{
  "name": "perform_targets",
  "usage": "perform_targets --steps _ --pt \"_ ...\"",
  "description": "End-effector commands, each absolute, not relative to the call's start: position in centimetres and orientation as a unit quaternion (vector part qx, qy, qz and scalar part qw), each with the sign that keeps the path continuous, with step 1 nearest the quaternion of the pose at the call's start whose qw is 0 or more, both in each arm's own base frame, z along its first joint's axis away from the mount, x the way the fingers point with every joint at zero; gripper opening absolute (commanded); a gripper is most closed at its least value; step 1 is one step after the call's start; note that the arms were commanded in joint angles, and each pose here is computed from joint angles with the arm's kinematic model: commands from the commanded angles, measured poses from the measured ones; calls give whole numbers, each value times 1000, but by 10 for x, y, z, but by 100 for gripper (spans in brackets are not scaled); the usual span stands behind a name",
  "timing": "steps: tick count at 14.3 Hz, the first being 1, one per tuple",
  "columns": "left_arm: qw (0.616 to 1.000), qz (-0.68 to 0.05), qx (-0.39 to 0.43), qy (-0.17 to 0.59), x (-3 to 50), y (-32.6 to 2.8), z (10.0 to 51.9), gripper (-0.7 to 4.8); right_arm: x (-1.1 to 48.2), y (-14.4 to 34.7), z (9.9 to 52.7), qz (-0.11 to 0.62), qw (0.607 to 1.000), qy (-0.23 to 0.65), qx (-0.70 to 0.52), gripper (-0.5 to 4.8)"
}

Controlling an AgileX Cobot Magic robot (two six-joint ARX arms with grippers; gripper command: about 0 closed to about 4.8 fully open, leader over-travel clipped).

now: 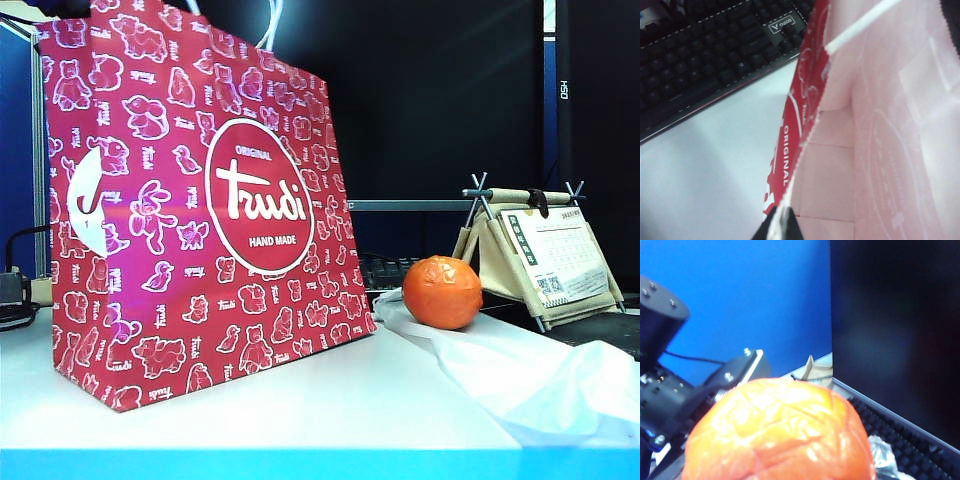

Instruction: Open the paper bag and put two oranges into the paper bag.

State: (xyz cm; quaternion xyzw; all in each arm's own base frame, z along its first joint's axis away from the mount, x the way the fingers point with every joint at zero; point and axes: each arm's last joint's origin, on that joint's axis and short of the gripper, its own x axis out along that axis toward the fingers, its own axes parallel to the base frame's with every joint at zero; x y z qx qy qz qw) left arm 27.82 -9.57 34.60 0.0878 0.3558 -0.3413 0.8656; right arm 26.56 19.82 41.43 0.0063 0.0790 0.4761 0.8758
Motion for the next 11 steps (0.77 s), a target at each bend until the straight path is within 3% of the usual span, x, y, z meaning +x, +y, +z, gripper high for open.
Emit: perform_targets --steps 1,7,11 --pt "863 -341 89 361 277 -95 346 -5 265 200 419 485 872 64 7 -5" --pt "857 -345 96 370 275 -95 344 -5 263 201 447 497 867 19 23 -5" --pt "858 -345 96 369 275 -95 345 -5 264 229 430 535 843 50 30 -5"
